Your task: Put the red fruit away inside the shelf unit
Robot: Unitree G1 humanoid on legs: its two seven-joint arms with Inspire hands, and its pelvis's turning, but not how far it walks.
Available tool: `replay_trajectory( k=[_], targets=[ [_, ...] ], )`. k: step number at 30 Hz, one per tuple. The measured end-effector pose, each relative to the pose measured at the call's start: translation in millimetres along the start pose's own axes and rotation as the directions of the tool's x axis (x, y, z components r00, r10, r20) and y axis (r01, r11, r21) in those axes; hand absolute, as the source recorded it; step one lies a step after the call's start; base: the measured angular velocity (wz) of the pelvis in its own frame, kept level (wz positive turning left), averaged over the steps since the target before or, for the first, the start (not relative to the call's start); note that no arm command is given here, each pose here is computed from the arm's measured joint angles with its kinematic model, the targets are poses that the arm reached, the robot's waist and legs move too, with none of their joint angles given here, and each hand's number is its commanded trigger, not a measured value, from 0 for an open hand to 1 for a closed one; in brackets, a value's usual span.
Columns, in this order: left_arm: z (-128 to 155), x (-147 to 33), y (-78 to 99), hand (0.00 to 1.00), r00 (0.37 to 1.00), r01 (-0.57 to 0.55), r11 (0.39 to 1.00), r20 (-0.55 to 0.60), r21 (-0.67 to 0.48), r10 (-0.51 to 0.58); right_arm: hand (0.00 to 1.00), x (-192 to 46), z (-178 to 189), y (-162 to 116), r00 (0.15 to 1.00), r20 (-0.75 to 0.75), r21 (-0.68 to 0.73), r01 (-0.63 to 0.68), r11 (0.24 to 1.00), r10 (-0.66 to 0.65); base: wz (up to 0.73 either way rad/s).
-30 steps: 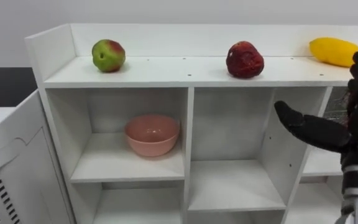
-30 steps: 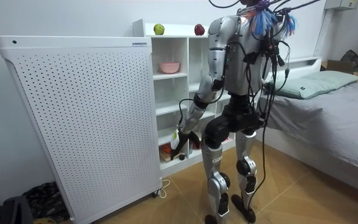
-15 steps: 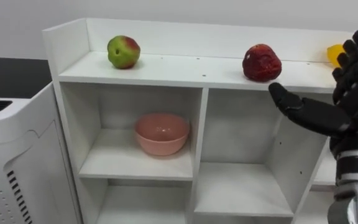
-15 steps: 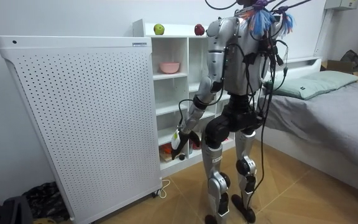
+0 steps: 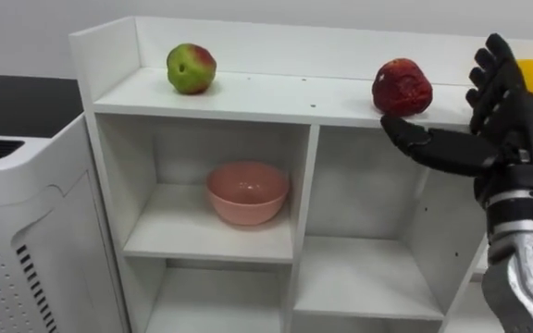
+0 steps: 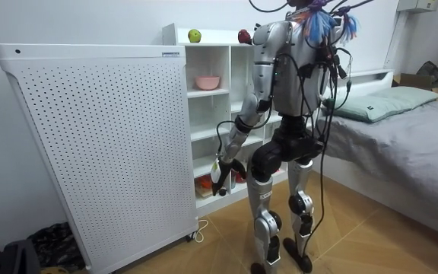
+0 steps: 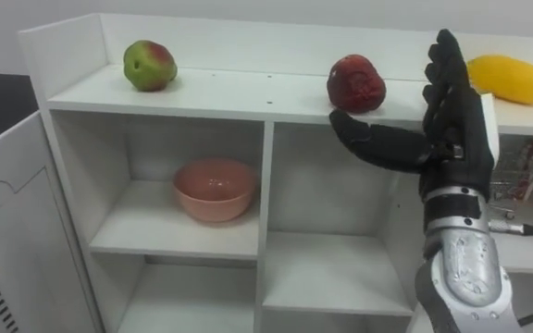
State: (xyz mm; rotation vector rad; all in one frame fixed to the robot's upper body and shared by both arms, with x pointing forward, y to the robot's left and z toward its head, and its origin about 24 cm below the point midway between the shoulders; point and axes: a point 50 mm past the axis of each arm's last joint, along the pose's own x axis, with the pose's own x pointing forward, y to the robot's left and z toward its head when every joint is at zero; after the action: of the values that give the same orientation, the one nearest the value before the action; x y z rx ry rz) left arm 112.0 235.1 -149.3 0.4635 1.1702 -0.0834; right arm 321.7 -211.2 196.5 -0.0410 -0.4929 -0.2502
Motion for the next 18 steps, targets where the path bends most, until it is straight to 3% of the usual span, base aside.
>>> replay_trajectory(
  k=[17,18],
  targets=[
    [1,0.6,9.9,0.00,0.999,-0.021,1.000,-0.028,0.006,0.021,0.00,19,0,4,0.997,-0.035,-0.078,-0.078,0.994,0.075,0.01],
    [1,0.7,10.3,0.00,0.999,-0.022,1.000,-0.027,0.006,0.022,0.51,19,-1,4,0.996,-0.040,-0.081,-0.083,0.993,0.080,0.00]
  ],
)
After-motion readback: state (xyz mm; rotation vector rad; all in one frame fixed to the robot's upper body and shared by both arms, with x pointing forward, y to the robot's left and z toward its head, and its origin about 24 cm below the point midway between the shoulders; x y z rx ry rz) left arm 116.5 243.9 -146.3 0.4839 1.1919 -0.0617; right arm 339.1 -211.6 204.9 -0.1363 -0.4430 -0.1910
